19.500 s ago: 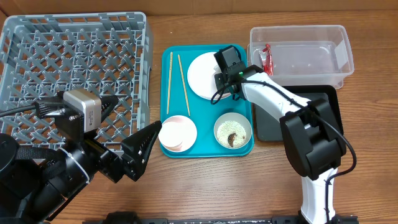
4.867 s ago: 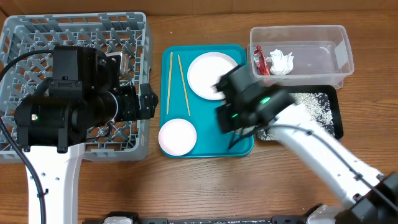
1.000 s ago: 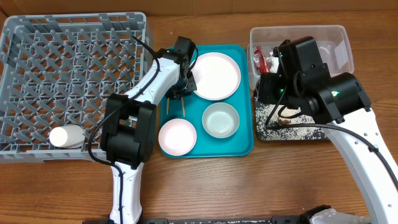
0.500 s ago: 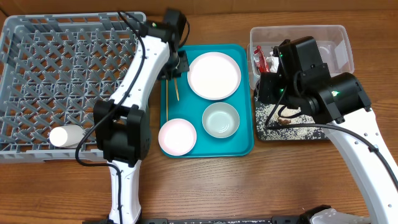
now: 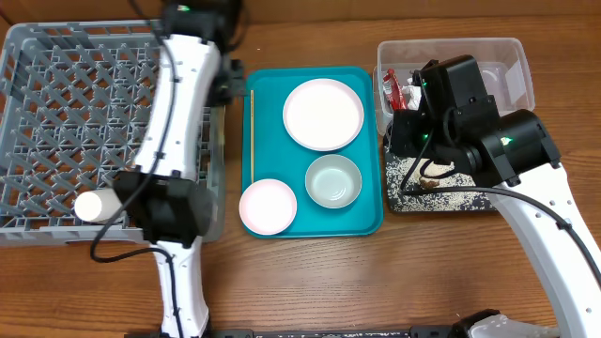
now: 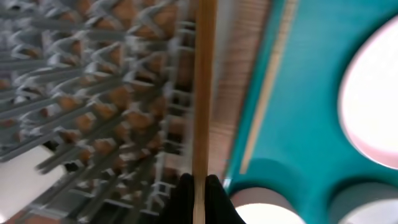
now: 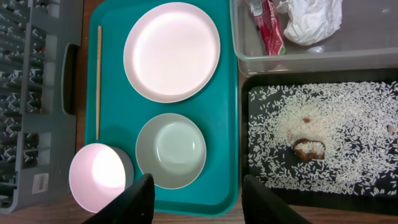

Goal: Sort waste into correct bins and load items into the dishwasher
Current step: 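Move the chopsticks into the dish rack with the left gripper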

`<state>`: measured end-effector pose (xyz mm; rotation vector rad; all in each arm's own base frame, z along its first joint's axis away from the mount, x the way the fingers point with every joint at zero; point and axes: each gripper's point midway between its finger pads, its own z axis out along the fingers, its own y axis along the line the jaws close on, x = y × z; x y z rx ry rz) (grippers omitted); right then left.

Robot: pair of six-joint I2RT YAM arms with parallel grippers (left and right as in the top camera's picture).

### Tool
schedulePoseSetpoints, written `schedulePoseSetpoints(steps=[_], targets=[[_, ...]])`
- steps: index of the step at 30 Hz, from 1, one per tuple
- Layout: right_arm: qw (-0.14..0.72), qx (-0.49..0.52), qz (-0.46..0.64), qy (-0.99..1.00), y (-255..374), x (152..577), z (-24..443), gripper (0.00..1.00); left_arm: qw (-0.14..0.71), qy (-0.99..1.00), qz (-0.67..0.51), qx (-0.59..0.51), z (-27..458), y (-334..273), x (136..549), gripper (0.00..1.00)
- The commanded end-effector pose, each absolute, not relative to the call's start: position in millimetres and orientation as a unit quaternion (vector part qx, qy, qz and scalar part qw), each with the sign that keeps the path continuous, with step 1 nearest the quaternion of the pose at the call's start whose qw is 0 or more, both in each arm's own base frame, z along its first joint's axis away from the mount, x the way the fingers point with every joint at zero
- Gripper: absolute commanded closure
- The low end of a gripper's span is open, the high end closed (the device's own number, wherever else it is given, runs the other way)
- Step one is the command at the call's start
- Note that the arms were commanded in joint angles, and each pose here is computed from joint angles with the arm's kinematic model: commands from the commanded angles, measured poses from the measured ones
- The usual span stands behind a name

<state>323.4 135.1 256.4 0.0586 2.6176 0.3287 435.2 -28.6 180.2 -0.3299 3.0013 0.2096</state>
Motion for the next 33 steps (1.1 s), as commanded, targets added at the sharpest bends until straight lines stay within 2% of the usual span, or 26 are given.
schedulePoseSetpoints(steps=[1, 13, 19, 25, 33], targets=[[0.257, 0.023, 0.127, 0.958, 136, 326, 263, 0.53, 0.052, 0.988, 0.081, -0.118, 181, 7, 436, 0.96], [0.263, 0.023, 0.13, 0.956, 137, 329, 265, 0.53, 0.02, 0.995, 0.092, -0.022, 146, 17, 438, 0.93], [0.263, 0.023, 0.13, 0.956, 137, 329, 265, 0.53, -0.014, 0.994, 0.109, -0.019, 114, 23, 428, 0.93], [0.267, 0.023, 0.131, 0.955, 137, 330, 266, 0.53, -0.018, 0.997, 0.076, -0.013, 90, 8, 429, 0.88], [0.268, 0.023, 0.132, 0.954, 138, 331, 266, 0.53, -0.022, 0.996, 0.076, -0.043, 83, 10, 425, 0.88]])
